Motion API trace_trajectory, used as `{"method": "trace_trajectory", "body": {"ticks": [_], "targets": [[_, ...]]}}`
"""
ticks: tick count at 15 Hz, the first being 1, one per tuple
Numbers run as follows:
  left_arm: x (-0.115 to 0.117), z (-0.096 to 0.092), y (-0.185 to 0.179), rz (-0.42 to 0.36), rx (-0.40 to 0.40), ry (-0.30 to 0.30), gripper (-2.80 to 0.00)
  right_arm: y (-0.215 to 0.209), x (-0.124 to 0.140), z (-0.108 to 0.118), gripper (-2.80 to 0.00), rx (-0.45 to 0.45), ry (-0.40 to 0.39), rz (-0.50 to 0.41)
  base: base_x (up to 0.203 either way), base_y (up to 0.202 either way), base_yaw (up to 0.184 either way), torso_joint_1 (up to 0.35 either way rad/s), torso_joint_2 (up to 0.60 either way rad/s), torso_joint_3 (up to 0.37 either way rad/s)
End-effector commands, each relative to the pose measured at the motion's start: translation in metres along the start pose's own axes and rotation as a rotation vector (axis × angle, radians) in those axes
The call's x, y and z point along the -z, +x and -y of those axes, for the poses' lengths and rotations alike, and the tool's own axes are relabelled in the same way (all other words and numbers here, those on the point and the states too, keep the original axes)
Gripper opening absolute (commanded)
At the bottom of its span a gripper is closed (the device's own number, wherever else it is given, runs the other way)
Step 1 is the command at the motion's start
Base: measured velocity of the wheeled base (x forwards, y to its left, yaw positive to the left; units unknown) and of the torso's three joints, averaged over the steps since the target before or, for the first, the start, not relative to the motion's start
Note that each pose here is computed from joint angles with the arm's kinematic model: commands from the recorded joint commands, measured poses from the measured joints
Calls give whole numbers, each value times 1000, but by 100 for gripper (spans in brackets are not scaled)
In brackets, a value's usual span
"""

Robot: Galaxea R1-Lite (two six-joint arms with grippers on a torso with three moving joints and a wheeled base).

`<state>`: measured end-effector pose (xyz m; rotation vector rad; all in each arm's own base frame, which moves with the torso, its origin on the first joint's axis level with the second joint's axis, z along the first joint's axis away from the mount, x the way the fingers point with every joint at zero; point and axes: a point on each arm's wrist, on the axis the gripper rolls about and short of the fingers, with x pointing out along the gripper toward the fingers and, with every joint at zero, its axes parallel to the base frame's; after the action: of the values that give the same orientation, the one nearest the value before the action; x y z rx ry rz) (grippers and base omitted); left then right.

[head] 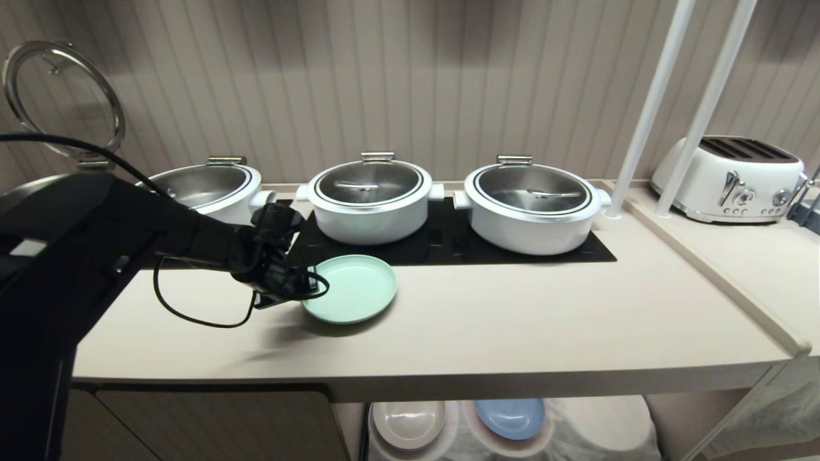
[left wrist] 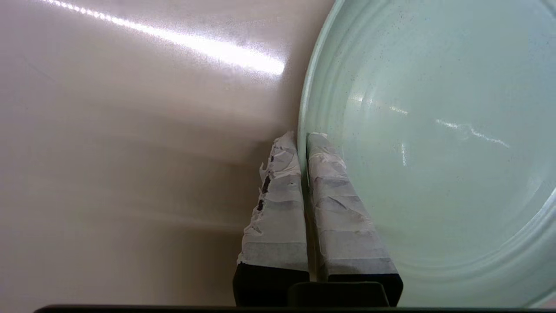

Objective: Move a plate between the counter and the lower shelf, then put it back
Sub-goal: Pick up the plate

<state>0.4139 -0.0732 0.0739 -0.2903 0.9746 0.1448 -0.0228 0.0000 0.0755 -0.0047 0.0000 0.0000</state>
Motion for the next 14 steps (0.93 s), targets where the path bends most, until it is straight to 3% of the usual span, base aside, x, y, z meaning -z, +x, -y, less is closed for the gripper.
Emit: {"method": "trace_trajectory", "body": {"ticks": [1,8,14], "targets": [[1,-1,-11,7,6,-19,-280,0,0,0,-280,0,0,0,0,0,0,0,0,0],[17,-11,-37,-21,3,-112,-280,0,0,0,-280,0,0,0,0,0,0,0,0,0],[32,-17,-65,-35,18,-283,-280,0,0,0,-280,0,0,0,0,0,0,0,0,0]]}}
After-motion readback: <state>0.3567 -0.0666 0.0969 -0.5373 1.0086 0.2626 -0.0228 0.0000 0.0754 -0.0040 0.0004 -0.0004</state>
